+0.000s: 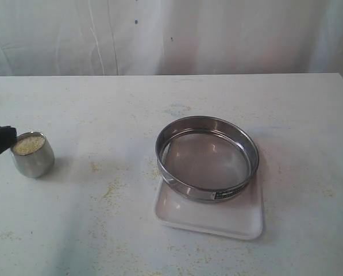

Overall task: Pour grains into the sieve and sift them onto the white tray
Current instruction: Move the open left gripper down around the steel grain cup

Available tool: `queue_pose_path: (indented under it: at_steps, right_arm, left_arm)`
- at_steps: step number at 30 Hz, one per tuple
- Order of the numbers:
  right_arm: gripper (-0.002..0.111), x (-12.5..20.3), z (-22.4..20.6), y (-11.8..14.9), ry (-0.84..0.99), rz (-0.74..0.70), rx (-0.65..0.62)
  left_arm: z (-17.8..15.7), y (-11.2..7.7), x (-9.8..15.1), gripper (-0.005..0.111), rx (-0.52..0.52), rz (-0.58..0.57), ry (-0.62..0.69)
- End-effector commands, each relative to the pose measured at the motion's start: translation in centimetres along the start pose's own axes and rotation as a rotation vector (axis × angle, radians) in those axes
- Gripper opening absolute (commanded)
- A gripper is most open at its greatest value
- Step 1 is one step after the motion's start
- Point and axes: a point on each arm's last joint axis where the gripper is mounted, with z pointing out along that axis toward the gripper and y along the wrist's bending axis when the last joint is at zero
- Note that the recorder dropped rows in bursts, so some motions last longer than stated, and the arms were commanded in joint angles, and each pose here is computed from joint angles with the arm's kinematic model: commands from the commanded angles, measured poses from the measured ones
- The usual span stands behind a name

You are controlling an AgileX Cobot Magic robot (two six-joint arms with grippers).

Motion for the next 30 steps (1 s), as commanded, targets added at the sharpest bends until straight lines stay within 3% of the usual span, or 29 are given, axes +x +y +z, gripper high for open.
queue_pose_path:
  at_steps: [1,6,9,11,16,23,27,30]
  right_arm:
    - [0.0,0.1,0.0,0.0,-0.006,0.0,0.004]
    - [0.0,0.1,0.0,0.0,-0.006,0.0,0.004]
    - [0.0,0.1,0.0,0.0,-0.006,0.0,0.004]
    - [0.0,0.1,0.0,0.0,-0.006,0.0,0.004]
    - [0.0,0.1,0.0,0.0,-0.006,0.0,0.004]
    - [0.0,0.1,0.0,0.0,-0.006,0.0,0.004]
    - [0.0,0.1,0.0,0.0,-0.006,0.0,0.004]
    - [0.0,0.1,0.0,0.0,-0.006,0.0,0.004]
  left_arm:
    - [0.1,-1.7,0.2,0.077,0.114,0.094,-0.035]
    - [0.0,-3.7,-0.4,0.077,0.239,0.238,-0.141]
    - [-0.3,-4.5,-0.9,0.077,0.286,0.223,-0.211]
    - [-0.3,-4.7,-0.9,0.077,0.285,0.239,-0.215]
    - [0.1,-3.5,-0.8,0.076,0.161,0.159,-0.174]
    - [0.0,-3.7,-0.8,0.076,0.178,0.167,-0.179]
    - [-0.1,-4.3,-0.9,0.076,0.242,0.191,-0.195]
    - [-0.2,-3.9,-0.5,0.076,0.212,0.136,-0.18]
